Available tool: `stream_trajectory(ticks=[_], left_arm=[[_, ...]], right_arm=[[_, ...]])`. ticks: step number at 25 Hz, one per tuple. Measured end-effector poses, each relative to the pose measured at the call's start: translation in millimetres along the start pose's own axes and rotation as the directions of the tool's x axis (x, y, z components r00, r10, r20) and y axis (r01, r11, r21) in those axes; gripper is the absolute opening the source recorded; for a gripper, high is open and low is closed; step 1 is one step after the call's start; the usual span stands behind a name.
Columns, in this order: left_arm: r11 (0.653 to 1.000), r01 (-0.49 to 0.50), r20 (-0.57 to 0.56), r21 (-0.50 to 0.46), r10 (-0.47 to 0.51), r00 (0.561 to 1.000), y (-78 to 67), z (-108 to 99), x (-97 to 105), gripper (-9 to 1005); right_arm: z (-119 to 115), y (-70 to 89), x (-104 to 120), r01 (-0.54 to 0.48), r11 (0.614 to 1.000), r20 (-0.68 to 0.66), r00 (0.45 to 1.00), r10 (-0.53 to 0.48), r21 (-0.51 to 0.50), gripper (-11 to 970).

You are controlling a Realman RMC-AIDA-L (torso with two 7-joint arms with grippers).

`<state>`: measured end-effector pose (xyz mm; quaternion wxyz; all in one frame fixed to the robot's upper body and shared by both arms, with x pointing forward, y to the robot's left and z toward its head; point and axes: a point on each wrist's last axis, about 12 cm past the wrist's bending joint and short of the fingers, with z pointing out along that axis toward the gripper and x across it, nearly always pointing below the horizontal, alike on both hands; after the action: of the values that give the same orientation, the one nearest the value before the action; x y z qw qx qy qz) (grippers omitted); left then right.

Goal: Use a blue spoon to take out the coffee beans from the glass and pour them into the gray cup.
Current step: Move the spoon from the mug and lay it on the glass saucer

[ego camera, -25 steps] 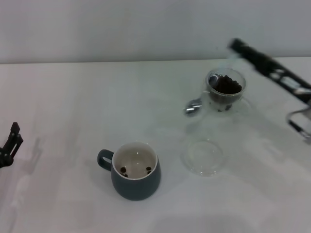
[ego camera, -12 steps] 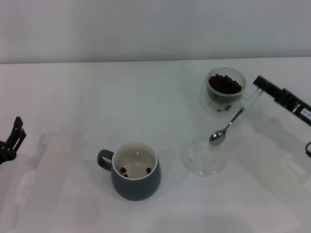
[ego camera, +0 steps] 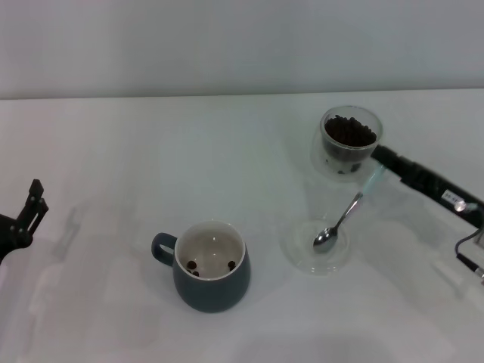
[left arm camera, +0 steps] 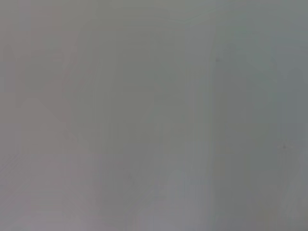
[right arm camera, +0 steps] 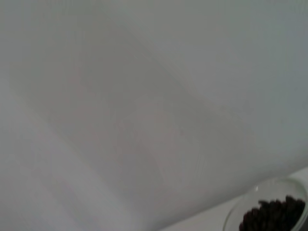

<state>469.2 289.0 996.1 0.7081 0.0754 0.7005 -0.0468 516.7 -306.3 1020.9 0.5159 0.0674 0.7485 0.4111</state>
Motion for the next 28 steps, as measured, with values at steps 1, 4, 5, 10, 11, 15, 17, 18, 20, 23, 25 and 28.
stream_trajectory(ticks=[1,4,5,10,11,15,17,18,20,23,25,28], left_arm=[[1.000,0.001,0.000,0.000,-0.001,1.000,-0.2,0.1,0.0,824],[1.000,0.005,0.002,0.003,-0.005,1.000,-1.7,0.8,-0.3,824],[1.000,0.006,0.004,0.004,-0.006,1.000,-2.5,1.3,-0.6,825],[1.000,0.007,0.006,0.002,-0.007,1.000,-2.5,1.9,-1.0,825],[1.000,0.007,0.006,0.001,-0.007,1.000,-2.3,1.9,-1.0,825],[1.000,0.010,0.007,-0.001,-0.010,1.000,-2.2,2.0,-1.1,824],[1.000,0.012,0.008,-0.002,-0.012,1.000,-2.4,2.5,-1.3,824],[1.000,0.013,0.009,-0.002,-0.013,1.000,-2.5,2.7,-1.5,824],[1.000,0.015,0.010,-0.001,-0.015,1.000,-3.1,3.0,-1.6,824],[1.000,0.019,0.011,-0.001,-0.019,1.000,-4.1,3.3,-1.8,824],[1.000,0.020,0.011,-0.001,-0.020,1.000,-4.3,3.1,-1.7,825],[1.000,0.021,0.007,-0.006,-0.021,1.000,-3.5,1.2,-0.9,825]], right_arm=[[1.0,0.4,2.0,0.002,1.000,-0.011,1.000,-0.002,0.002,159],[3.8,0.5,6.7,0.008,1.000,-0.042,0.999,-0.008,0.010,159],[4.1,0.6,7.4,0.006,1.000,-0.046,0.999,-0.005,0.011,159],[4.8,1.3,11.0,-0.002,1.000,-0.060,0.998,0.003,0.013,159],[5.0,1.1,12.1,-0.003,1.000,-0.066,0.998,0.004,0.015,159],[6.0,-0.5,14.3,-0.010,0.999,-0.085,0.996,0.013,0.033,160],[6.7,-0.8,14.1,-0.009,0.999,-0.087,0.996,0.012,0.036,160],[7.0,-1.1,14.1,-0.008,0.999,-0.088,0.996,0.012,0.040,160],[7.4,-1.8,14.1,-0.007,0.999,-0.090,0.996,0.011,0.046,184],[8.0,-1.9,13.7,-0.005,0.999,-0.090,0.996,0.009,0.047,257],[8.3,-1.8,12.9,-0.005,0.999,-0.086,0.996,0.009,0.047,305],[7.0,-4.9,7.6,-0.006,0.998,-0.064,0.998,0.010,0.063,453]])
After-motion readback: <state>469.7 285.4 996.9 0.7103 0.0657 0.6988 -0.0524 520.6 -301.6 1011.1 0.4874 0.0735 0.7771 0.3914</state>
